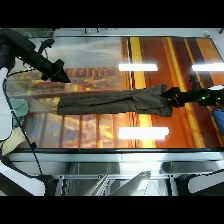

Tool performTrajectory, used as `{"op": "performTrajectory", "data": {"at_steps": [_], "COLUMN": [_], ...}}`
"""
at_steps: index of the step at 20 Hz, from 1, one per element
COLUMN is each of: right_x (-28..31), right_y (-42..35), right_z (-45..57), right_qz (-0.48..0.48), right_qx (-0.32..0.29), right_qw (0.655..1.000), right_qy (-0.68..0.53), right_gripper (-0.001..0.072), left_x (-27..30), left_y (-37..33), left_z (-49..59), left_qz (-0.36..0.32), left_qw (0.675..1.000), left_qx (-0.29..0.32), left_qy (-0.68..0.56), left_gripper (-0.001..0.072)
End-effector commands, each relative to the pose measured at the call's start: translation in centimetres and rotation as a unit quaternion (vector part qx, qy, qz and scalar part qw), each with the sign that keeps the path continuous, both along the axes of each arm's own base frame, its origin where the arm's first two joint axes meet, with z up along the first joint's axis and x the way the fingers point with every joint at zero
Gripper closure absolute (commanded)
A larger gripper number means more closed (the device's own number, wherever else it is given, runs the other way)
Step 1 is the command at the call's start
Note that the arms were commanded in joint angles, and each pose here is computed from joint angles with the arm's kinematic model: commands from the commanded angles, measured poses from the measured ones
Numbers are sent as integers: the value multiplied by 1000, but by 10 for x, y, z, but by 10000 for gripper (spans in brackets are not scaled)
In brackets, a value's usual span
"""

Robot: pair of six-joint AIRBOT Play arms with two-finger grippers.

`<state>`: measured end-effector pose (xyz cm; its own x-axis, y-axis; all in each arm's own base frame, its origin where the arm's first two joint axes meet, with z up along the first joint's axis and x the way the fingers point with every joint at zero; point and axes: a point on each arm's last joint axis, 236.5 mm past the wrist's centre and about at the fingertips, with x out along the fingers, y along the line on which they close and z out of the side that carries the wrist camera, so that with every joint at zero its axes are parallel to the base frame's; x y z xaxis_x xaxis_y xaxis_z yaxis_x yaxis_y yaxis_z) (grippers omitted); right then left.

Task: Fold the shirts.

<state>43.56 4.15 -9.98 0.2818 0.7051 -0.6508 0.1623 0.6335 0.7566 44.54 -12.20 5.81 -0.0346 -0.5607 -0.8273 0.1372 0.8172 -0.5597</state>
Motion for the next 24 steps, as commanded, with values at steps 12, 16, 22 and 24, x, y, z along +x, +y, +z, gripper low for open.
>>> {"op": "performTrajectory", "data": {"at_steps": [12,16,22,24], "right_x": [-37,-51,-54,-55], "right_y": [10,-19,-33,-21], "right_z": [106,133,166,199], "right_qz": [88,72,53,71], "right_qx": [93,115,182,240], "right_qw": [990,988,976,958], "right_qy": [-56,-69,-103,-142], "right_gripper": [694,695,694,694], "left_x": [-57,-89,-84,-80], "left_y": [-175,-239,-269,-274], "left_z": [-131,-155,-165,-163], "left_qz": [-166,-188,-174,-165], "left_qw": [982,975,981,982], "left_qx": [13,-40,-43,-52], "left_qy": [86,115,78,70], "left_gripper": [688,688,688,688]}}
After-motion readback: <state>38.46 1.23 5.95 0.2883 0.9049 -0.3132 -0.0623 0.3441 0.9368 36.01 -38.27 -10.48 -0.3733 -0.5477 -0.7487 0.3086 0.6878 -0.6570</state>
